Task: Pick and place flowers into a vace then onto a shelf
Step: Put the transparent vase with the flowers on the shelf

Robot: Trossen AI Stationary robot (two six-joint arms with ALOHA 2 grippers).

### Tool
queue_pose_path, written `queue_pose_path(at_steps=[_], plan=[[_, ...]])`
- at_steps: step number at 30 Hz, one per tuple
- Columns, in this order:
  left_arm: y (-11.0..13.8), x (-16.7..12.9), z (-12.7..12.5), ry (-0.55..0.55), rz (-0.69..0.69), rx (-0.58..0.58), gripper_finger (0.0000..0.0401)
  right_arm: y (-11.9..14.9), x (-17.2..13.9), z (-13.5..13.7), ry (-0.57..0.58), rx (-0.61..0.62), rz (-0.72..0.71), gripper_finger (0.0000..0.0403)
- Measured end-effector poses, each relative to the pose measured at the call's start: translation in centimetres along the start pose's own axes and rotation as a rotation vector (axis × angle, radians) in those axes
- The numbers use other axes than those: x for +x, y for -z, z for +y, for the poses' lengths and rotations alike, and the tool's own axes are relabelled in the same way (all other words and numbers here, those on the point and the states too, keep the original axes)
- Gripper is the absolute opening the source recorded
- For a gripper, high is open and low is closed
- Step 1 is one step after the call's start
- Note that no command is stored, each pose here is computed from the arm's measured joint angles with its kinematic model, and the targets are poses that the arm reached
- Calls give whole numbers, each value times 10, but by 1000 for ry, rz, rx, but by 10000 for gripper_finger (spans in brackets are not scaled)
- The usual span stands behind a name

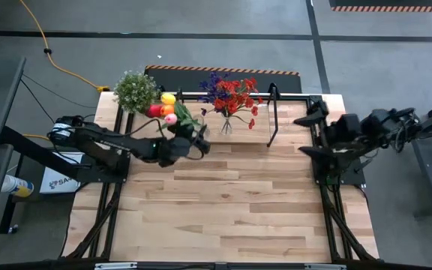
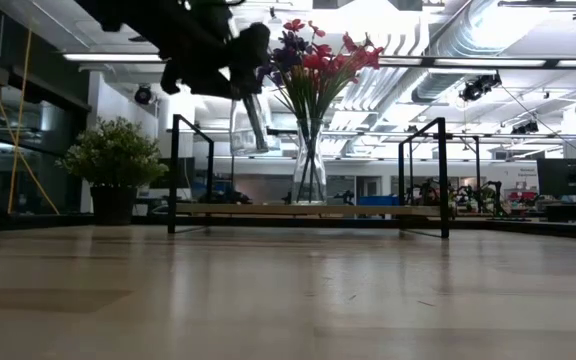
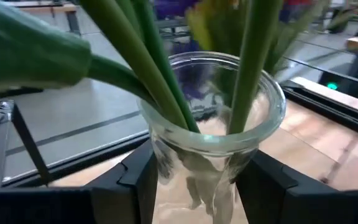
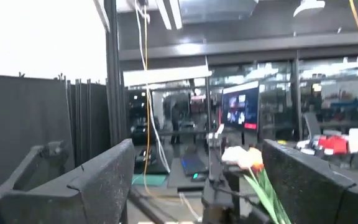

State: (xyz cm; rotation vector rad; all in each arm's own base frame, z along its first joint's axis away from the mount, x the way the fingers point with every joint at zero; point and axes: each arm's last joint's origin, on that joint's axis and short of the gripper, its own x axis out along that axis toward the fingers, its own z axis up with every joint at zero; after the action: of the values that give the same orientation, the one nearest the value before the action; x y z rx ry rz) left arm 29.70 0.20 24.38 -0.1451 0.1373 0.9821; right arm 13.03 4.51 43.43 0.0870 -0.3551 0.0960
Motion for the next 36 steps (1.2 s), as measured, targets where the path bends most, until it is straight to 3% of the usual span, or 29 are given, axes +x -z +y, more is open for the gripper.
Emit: queue_pose_path(at_steps=[8, 15, 36], plan=[[-5, 37, 26, -76, 27, -26, 207, -10, -15, -5, 16, -64, -23, 338], [-5, 50, 38, -102, 58, -67, 207, -8, -15, -6, 49, -103, -1, 338], [13, 64, 32, -117, 80, -1, 207, -6, -15, -6, 49, -124, 14, 339]])
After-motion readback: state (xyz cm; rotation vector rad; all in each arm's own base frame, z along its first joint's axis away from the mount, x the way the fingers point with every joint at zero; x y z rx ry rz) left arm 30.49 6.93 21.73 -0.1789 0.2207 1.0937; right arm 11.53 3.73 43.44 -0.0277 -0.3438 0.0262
